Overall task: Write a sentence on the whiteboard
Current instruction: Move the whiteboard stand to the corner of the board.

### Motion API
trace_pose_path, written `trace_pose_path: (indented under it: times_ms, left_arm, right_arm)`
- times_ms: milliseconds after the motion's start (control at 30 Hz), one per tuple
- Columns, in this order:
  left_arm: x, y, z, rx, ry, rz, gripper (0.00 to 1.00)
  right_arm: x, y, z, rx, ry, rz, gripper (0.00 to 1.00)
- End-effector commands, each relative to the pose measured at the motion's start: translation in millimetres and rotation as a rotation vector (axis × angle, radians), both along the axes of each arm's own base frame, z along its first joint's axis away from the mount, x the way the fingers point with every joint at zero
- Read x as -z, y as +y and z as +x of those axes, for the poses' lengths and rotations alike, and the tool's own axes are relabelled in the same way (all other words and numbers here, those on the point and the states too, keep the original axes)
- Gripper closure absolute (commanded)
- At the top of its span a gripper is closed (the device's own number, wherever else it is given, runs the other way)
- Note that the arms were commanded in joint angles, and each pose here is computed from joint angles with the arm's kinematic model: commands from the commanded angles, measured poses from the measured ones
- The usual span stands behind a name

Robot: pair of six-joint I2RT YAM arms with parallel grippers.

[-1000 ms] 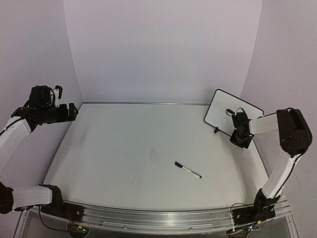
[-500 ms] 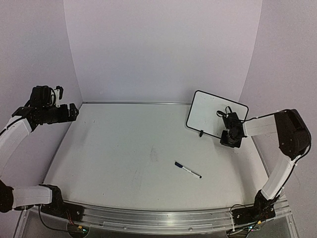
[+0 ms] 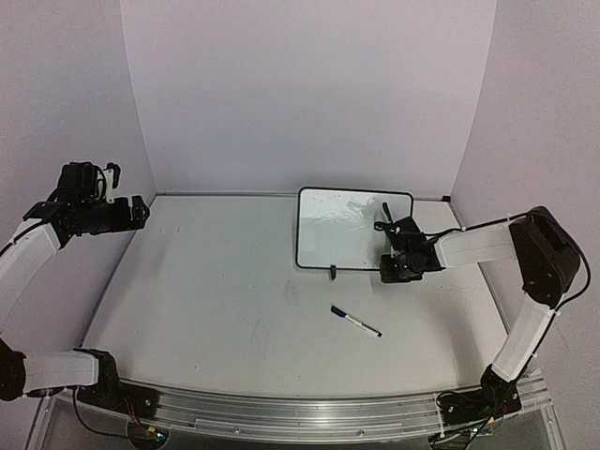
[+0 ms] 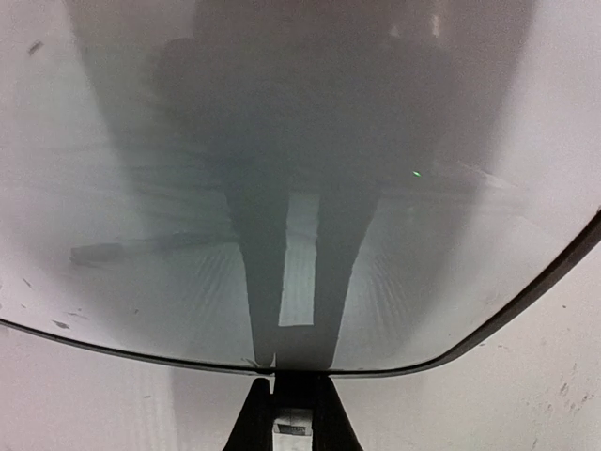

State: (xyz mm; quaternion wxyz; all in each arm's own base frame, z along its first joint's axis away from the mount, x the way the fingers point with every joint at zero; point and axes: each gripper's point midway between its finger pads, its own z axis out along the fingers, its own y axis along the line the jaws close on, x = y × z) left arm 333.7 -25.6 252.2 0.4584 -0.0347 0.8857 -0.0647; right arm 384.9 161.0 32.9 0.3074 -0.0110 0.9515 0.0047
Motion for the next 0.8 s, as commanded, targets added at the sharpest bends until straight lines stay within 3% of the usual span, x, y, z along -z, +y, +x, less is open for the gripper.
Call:
trace_pose_path:
  times_ms: [0,367,767]
  left_arm:
    - [0,-3,5,0.013,-0.014,-0.011,0.01]
    - [4,-4,6,0.017,-0.002,-0.014,0.00]
    - [6,-5,7,0.020,0.004,-0.019,0.00]
  right_arm:
    - [-32,54,18,-0.138,-0.103,0.083,1.00]
    - [-27,122,-7,-0.305,-0.079,0.052,1.00]
    - [-14,138,-23,-0.270,-0.042,-0.033,1.00]
